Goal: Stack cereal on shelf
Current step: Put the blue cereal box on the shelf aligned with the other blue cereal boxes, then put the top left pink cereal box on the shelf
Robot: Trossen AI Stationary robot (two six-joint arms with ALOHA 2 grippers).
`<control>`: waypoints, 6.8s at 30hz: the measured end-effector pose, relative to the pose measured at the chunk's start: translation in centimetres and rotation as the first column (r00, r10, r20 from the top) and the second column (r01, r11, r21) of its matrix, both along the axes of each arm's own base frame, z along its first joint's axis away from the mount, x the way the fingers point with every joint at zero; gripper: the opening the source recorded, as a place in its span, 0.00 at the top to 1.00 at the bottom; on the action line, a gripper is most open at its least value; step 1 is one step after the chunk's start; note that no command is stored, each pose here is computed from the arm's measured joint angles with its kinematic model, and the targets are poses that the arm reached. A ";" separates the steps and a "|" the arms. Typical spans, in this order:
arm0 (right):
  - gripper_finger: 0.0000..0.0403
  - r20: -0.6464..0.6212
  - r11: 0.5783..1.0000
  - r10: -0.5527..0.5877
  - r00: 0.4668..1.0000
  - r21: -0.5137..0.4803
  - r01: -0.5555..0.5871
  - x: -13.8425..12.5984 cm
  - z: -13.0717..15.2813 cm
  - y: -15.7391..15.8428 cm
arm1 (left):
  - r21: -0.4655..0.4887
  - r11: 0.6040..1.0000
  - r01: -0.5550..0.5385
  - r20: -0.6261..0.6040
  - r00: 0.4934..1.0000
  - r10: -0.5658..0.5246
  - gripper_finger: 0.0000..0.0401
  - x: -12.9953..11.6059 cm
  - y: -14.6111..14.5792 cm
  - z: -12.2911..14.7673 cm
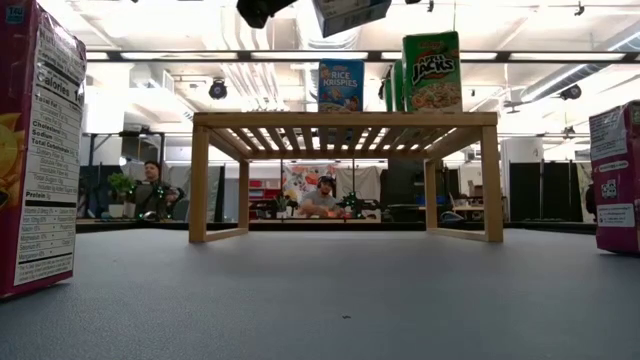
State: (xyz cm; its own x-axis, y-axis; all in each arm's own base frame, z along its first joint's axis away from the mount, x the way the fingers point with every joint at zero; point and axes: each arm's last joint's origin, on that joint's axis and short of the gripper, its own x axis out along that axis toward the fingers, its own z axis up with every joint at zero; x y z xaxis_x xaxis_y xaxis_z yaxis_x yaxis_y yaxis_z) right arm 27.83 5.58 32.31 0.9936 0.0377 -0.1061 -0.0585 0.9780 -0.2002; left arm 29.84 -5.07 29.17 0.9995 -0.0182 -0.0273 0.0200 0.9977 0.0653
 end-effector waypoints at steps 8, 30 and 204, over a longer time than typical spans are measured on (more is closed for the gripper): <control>0.64 0.000 1.000 -0.004 1.000 -0.001 0.004 0.0 0.0 0.0 | 0.007 1.000 -0.018 -0.030 0.999 0.018 0.34 -0.2 0.4 0.1; 0.42 -0.018 0.999 -0.029 0.999 -0.026 0.028 -1.7 1.0 -0.5 | 0.038 0.994 -0.100 -0.093 0.990 0.103 0.61 0.0 2.9 -0.5; 0.41 -0.105 0.995 -0.103 0.989 -0.016 0.102 -4.9 1.7 -0.8 | -0.028 0.911 -0.413 -0.963 0.254 0.086 0.21 -15.0 -7.6 -3.9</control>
